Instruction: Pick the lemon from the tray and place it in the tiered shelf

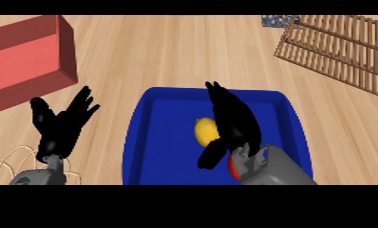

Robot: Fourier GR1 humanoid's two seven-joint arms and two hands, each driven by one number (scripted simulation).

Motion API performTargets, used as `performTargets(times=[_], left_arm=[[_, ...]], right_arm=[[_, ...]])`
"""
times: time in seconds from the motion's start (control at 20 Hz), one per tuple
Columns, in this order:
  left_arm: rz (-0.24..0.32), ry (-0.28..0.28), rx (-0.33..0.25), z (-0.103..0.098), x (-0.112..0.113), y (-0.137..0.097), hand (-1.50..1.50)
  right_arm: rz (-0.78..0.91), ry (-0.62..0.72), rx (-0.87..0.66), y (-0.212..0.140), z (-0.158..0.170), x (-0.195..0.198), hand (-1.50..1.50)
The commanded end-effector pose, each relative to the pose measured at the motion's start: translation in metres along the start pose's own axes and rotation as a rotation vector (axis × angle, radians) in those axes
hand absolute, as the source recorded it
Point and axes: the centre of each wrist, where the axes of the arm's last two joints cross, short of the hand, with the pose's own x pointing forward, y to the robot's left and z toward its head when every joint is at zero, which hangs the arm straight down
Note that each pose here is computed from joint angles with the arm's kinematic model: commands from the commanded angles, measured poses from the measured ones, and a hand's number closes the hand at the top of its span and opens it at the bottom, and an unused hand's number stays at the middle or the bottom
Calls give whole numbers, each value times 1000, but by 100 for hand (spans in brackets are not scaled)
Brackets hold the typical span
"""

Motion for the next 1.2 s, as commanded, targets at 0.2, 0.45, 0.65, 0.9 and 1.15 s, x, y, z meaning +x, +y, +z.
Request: performTargets(times=[0.2, 0.45, 0.65, 0.9, 1.15], left_arm=[[4, 62, -6, 3, -1, 1, 0], [-1, 69, 8, 4, -25, 1, 0], [14, 66, -2, 4, -24, 0, 0], [10, 67, -8, 2, -47, -3, 0], [7, 73, -6, 12, -18, -14, 0]], right_arm=[[54, 110, -35, 8, -21, -12, -150], [67, 112, -64, 46, -22, -5, -150], [47, 94, -81, 46, -28, -11, -150], [33, 60, -88, 36, -45, -20, -150], [47, 34, -35, 64, -44, -19, -150]])
